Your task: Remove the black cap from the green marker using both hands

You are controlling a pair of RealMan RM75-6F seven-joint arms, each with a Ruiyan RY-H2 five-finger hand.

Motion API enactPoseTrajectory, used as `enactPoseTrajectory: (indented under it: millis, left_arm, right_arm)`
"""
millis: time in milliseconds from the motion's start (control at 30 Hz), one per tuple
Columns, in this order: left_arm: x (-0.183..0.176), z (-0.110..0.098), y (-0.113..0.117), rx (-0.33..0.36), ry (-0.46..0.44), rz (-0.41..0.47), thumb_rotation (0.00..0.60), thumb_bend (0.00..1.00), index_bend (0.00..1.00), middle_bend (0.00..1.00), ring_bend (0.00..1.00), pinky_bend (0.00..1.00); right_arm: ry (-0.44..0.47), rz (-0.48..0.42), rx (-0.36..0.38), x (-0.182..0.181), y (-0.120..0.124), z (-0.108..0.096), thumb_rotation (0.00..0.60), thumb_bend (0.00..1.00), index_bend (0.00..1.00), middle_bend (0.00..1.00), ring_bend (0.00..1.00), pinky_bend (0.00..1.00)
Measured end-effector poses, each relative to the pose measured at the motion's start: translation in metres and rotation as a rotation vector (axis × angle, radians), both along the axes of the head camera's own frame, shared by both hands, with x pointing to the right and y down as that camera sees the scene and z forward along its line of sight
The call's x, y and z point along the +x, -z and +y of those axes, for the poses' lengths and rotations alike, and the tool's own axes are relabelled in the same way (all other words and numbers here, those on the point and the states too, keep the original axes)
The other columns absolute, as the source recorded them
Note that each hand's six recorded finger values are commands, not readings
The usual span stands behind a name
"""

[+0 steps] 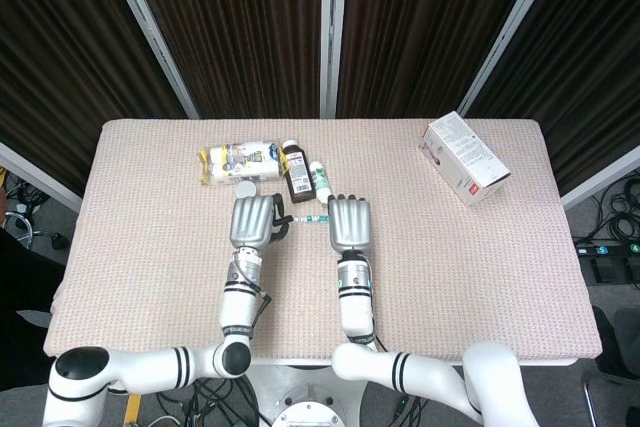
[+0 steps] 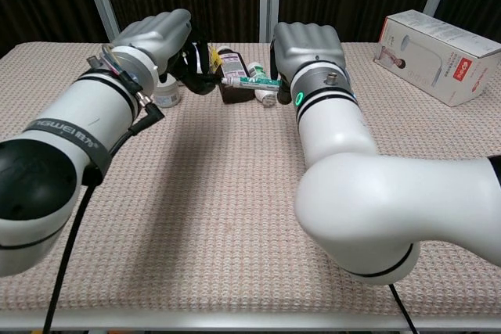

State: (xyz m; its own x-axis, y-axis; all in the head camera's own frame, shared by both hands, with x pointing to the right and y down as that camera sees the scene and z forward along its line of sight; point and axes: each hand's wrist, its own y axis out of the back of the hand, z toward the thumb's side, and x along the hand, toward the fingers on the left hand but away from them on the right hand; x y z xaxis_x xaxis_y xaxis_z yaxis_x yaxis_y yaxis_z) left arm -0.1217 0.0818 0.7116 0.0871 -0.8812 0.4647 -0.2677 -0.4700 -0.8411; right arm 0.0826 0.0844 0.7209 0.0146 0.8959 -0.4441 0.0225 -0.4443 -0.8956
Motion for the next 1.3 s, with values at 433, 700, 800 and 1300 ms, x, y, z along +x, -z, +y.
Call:
enactPoseTrajectory:
  millis: [433, 700, 800, 1300]
  left_arm:
    - [-0.069, 0.024, -0.007, -0.044, 0.150, 0.078, 0.600, 0.38, 0.64, 0.66, 0.62, 0.66]
    - [-0.087, 0.055, -0.037, -0.144, 0.174, 0.147, 0.600, 0.22, 0.48, 0.43, 0.39, 0.45]
    - [-0.086, 0.060, -0.043, -0.180, 0.144, 0.168, 0.600, 0.13, 0.34, 0.28, 0.24, 0.32]
    - [-0.151, 0.065, 0.018, 0.086, 0.157, 0.025, 0.600, 0.10, 0.26, 0.21, 0.16, 0.17]
  right_arm:
    - [-0.039, 0.036, -0.047, 0.069, 0.000, 0.034, 0.600, 0.27, 0.68, 0.62, 0.48, 0.54]
    - [-0.039, 0.047, -0.127, 0.079, -0.022, 0.047, 0.600, 0.09, 0.53, 0.51, 0.37, 0.44]
    - [-0.035, 0.043, -0.171, 0.079, -0.028, 0.052, 0.600, 0.01, 0.27, 0.32, 0.15, 0.26]
    - [-0.090, -0.119, -0.006, 0.131, 0.044, 0.072, 0.600, 0.04, 0.20, 0.20, 0.01, 0.00]
